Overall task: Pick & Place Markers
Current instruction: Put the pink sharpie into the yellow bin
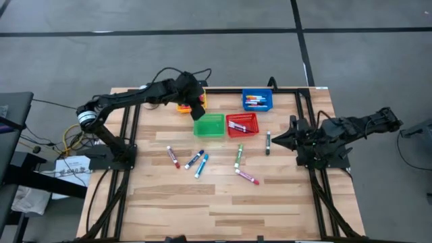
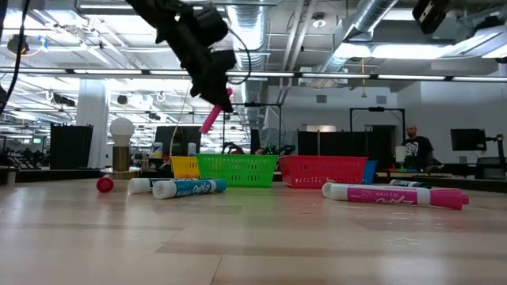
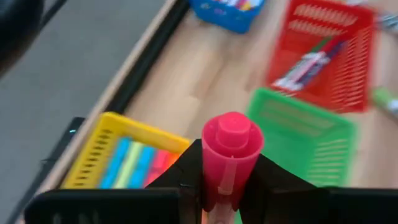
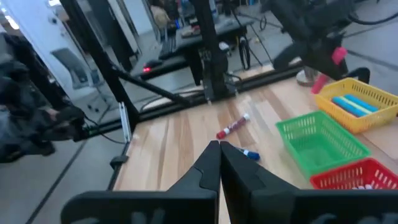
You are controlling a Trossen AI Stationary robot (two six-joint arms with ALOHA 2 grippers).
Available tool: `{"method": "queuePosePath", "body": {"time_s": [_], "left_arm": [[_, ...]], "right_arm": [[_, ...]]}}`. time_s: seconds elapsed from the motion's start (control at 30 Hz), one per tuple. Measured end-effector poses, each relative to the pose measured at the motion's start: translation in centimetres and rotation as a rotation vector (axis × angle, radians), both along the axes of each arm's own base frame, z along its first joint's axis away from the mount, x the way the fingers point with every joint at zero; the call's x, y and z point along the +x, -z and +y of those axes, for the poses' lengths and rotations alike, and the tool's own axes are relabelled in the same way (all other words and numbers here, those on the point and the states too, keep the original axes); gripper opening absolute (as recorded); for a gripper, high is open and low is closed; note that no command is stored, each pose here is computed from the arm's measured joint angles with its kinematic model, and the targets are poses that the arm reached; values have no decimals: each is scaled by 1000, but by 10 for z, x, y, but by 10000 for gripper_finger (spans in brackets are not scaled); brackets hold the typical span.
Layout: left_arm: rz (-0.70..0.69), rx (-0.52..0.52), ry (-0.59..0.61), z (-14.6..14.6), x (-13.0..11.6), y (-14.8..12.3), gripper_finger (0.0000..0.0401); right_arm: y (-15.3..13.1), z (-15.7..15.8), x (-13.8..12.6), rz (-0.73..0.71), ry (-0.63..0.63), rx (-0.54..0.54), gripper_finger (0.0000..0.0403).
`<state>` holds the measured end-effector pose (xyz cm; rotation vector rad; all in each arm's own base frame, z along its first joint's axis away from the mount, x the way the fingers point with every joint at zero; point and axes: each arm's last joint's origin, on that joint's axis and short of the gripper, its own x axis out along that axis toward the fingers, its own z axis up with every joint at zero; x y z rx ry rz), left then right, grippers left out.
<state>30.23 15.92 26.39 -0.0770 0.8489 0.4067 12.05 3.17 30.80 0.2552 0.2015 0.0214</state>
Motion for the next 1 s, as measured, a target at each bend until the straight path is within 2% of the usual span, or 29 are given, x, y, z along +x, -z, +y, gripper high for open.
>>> {"method": "queuePosePath", "body": {"time_s": [0.27, 0.5, 0.77, 1.0], "left_arm": [[86, 60, 15, 52, -16, 14, 56], [117, 86, 86, 87, -7, 24, 56], [181, 69, 173, 96, 5, 44, 56], [236, 63, 217, 94, 2, 50, 56]], "right_arm": [[16, -9, -4, -105, 95, 15, 0], [32, -17, -9, -137, 161, 25, 0], [59, -24, -6, -38, 231, 24, 1], [60, -31, -5, -45, 298, 57, 1]]}}
